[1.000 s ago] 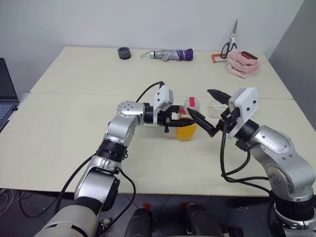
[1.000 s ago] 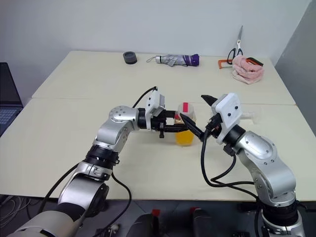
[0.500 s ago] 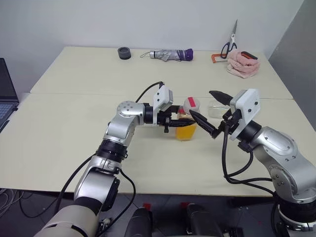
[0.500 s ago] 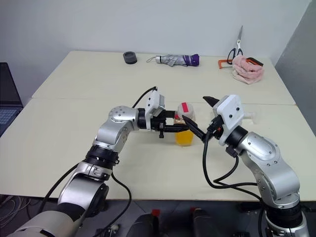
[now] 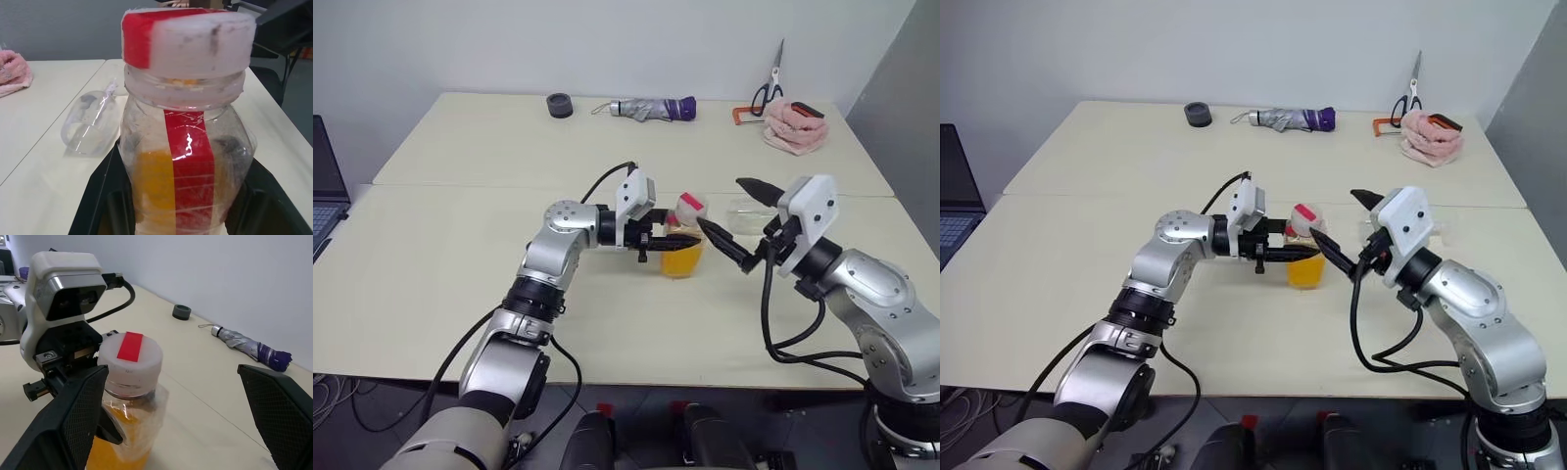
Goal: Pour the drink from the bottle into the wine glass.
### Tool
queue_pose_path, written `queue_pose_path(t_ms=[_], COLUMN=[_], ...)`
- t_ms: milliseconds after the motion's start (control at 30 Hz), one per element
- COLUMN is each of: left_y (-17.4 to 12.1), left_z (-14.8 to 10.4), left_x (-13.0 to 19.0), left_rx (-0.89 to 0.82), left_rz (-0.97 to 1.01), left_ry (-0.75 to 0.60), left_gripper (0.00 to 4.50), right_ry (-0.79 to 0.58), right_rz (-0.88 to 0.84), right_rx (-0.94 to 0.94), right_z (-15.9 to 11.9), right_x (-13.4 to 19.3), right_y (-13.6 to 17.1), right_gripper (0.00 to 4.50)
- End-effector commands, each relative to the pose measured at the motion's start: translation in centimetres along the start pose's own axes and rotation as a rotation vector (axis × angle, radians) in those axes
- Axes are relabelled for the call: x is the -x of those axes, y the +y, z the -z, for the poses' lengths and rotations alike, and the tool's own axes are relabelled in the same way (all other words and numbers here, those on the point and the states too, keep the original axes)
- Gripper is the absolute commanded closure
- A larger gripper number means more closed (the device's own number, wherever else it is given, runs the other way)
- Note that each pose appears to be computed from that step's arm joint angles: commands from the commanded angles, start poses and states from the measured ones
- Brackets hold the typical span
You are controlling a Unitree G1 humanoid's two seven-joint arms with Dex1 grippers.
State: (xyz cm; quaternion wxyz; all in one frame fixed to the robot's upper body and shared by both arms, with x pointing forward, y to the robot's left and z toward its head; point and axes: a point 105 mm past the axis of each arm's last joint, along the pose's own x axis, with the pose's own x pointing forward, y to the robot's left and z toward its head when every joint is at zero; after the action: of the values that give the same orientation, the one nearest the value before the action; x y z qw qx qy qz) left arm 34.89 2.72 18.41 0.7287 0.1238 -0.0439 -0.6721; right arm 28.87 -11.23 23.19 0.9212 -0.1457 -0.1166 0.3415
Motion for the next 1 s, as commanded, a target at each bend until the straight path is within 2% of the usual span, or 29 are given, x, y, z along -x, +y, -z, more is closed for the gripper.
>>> queue_pose_path(t_ms=[33, 800, 1000], left_y=[-0.2, -0.2, -0.1], left_z=[-1.3, -1.2, -1.2], left_x=[-0.2, 0.0, 0.1], left_rx=[-0.054, -0.052, -0.053], left_rz=[0.022, 0.017, 0.015], left_ry=[-0.038, -0.036, -0.035], left_gripper=[2.76, 2.76, 2.76], right_ry=[-0.021, 0.007, 0.020], right_rz=[0.034, 0.005, -0.102], right_rx=[0.027, 0.039, 0.001], right_z=[-0.6, -0.2, -0.7], right_x=[0.5, 0.8, 1.9], right_y=[-0.9, -0.9, 0.2], right_gripper=[0.00, 0.00, 0.00])
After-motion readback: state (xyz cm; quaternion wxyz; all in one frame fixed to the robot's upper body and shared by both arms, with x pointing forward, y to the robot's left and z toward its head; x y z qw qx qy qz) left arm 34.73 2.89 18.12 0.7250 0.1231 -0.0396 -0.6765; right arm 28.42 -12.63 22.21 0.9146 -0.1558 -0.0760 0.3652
